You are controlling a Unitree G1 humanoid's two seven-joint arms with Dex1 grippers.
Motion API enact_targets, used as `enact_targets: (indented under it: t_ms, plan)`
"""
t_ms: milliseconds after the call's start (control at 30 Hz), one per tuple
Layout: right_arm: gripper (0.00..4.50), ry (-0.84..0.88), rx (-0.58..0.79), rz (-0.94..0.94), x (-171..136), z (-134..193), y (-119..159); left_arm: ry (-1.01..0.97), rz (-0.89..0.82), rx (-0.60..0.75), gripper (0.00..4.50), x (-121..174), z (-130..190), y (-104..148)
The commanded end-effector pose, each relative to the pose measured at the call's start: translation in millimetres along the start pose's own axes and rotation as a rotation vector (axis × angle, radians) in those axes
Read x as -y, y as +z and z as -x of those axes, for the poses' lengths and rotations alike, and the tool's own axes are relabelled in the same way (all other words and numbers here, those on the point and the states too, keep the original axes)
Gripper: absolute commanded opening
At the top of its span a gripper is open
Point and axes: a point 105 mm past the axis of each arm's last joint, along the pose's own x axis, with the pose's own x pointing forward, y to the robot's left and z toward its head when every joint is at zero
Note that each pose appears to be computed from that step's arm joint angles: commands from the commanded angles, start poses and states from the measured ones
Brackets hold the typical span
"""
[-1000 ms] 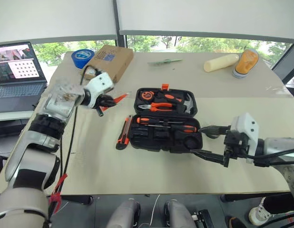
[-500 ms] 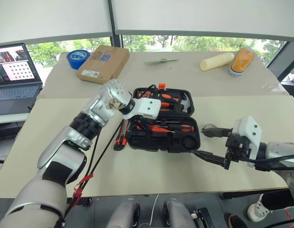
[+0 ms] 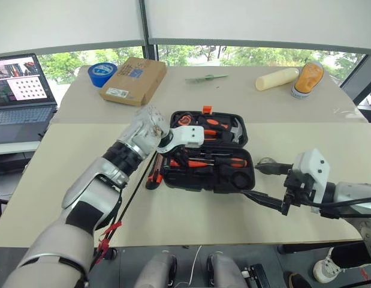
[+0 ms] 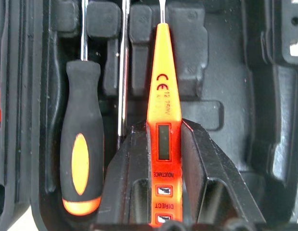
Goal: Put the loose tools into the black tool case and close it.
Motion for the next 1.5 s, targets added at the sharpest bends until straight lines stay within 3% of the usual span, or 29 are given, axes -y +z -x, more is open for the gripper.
enact_targets:
  t_ms: [33, 300, 367, 600, 700, 900, 1067, 1500]
  plan:
    - [4.50, -0.023, 0.047, 0.059, 1, 2, 14, 0.029, -0.003, -0.039, 0.42, -6, -1, -4]
    - [4.50, -0.029, 0.054, 0.055, 2, 0, 13, -0.028, -0.019, -0.009, 0.42, 2, -1, 2]
    - [4.50, -0.030, 0.057, 0.054, 2, -1, 13, -0.025, -0.045, -0.005, 1.43, 2, 1, 2]
    - [4.50, -0.024, 0.050, 0.039, 1, -1, 9, -0.031, -0.043, 0.132, 3.95, 6, 45, 24]
    - [4.50, -0.022, 0.042, 0.031, 1, -1, 6, 0.006, -0.027, 0.226, 4.14, 5, 65, 22]
    - [4.50, -0.030, 0.044, 0.024, 5, 0, 7, 0.086, 0.066, 0.477, 1.93, 3, 48, 0]
    - [4.50, -0.006, 0.059, 0.035, 3, -6, 14, 0.122, 0.079, 0.562, 0.06, 8, 28, -13]
    - [4.50, 0.000, 0.057, 0.027, 5, -10, 13, 0.164, 0.094, 0.548, 0.06, 7, 6, -22]
